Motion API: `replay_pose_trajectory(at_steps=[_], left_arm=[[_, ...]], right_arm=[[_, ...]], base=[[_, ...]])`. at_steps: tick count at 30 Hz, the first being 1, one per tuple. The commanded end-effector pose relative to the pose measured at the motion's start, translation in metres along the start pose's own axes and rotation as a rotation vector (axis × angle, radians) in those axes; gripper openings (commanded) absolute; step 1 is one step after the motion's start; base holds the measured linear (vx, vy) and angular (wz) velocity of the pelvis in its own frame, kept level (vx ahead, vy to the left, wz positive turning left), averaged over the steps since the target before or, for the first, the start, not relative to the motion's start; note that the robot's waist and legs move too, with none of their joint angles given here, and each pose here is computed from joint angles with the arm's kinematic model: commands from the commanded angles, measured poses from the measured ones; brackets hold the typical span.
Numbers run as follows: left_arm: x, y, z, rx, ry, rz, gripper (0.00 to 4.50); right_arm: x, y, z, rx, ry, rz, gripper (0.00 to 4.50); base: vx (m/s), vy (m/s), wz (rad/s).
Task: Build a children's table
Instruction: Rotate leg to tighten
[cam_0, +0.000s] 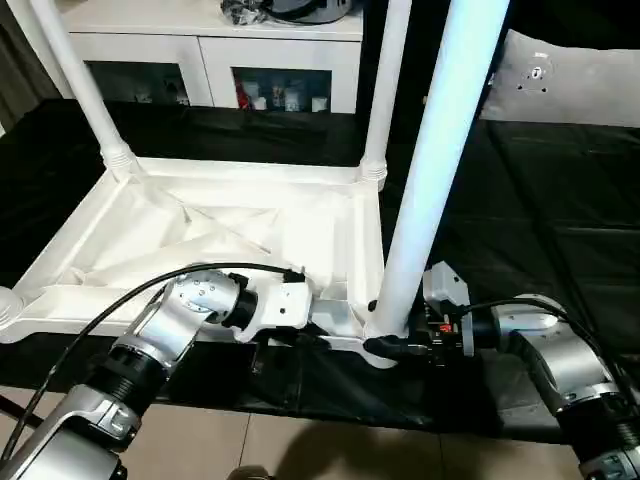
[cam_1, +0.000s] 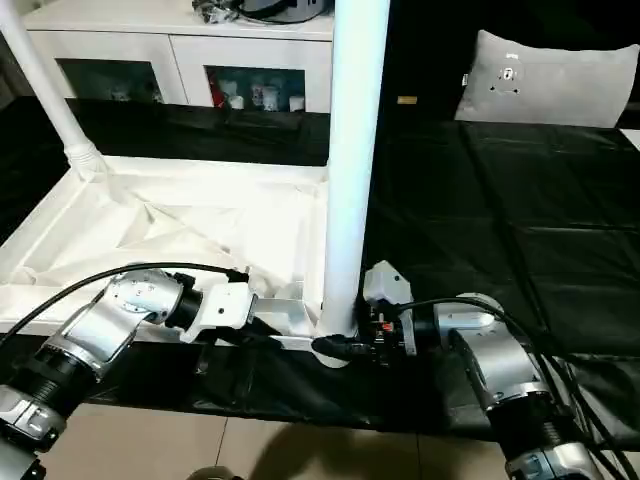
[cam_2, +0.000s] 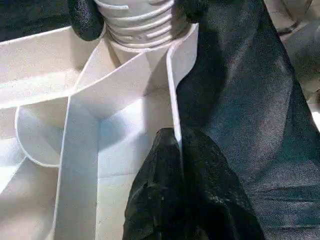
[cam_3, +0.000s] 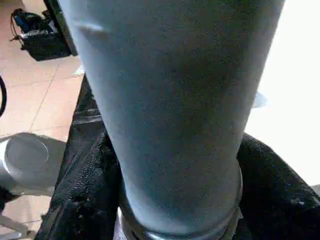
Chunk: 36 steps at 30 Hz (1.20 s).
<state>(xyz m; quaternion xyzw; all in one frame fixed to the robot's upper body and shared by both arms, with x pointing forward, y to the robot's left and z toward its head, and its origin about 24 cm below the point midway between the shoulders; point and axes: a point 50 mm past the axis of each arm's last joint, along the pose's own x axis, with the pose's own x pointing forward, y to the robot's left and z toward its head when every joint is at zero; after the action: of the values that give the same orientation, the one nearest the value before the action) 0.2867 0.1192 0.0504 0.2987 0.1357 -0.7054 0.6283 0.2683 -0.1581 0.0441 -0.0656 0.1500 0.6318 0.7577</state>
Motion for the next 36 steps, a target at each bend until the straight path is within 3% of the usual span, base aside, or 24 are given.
replay_pose_trajectory(at_steps=[1, 3, 4, 6, 12, 14, 18, 19, 22, 23, 30, 35, 36], left_arm=[[0.007, -0.004, -0.001, -0.012, 0.017, -0.03, 0.0], [0.008, -0.002, 0.001, -0.063, 0.003, 0.035, 0.0], [0.011, 0.001, 0.004, -0.129, -0.009, 0.109, 0.0], [0.014, 0.003, 0.007, -0.157, -0.018, 0.158, 0.0], [0.029, 0.008, 0.02, -0.218, -0.035, 0.303, 0.0], [0.042, 0.013, 0.03, -0.263, -0.035, 0.397, 0.0], [0.047, 0.018, 0.036, -0.286, -0.047, 0.452, 0.0], [0.047, 0.02, 0.037, -0.288, -0.049, 0.464, 0.0], [0.045, 0.02, 0.036, -0.287, -0.027, 0.479, 0.0], [0.044, 0.02, 0.034, -0.288, -0.02, 0.479, 0.0], [0.03, 0.018, 0.021, -0.267, 0.009, 0.471, 0.0], [0.019, 0.019, 0.011, -0.238, 0.032, 0.438, 0.0], [0.014, 0.02, 0.008, -0.209, 0.029, 0.413, 0.0]], right_arm=[[0.007, 0.005, 0.001, 0.016, -0.021, 0.017, 2.76], [0.014, 0.007, -0.004, 0.048, -0.008, -0.03, 2.74], [0.024, 0.002, -0.012, 0.088, 0.02, -0.142, 2.74], [0.033, -0.003, -0.015, 0.118, 0.01, -0.242, 2.74], [0.057, -0.015, -0.011, 0.204, -0.011, -0.429, 2.73], [0.074, -0.026, -0.006, 0.314, -0.046, -0.609, 2.73], [0.077, -0.029, -0.006, 0.336, -0.066, -0.654, 2.73], [0.077, -0.029, -0.005, 0.328, -0.077, -0.655, 3.29], [0.073, -0.03, -0.002, 0.317, -0.115, -0.676, 3.49], [0.071, -0.03, -0.002, 0.308, -0.119, -0.678, 3.78], [0.049, -0.026, -0.003, 0.228, -0.145, -0.581, 4.31], [0.025, -0.021, -0.004, 0.128, -0.11, -0.465, 4.47], [0.013, -0.019, -0.005, 0.092, -0.08, -0.412, 4.47]], base=[[0.0, 0.0, 0.0], [0.0, 0.0, 0.0], [0.0, 0.0, 0.0], [0.0, 0.0, 0.0], [0.0, 0.0, 0.0], [0.0, 0.0, 0.0], [0.0, 0.0, 0.0], [0.0, 0.0, 0.0], [0.0, 0.0, 0.0], [0.0, 0.0, 0.0], [0.0, 0.0, 0.0], [0.0, 0.0, 0.0], [0.0, 0.0, 0.0]])
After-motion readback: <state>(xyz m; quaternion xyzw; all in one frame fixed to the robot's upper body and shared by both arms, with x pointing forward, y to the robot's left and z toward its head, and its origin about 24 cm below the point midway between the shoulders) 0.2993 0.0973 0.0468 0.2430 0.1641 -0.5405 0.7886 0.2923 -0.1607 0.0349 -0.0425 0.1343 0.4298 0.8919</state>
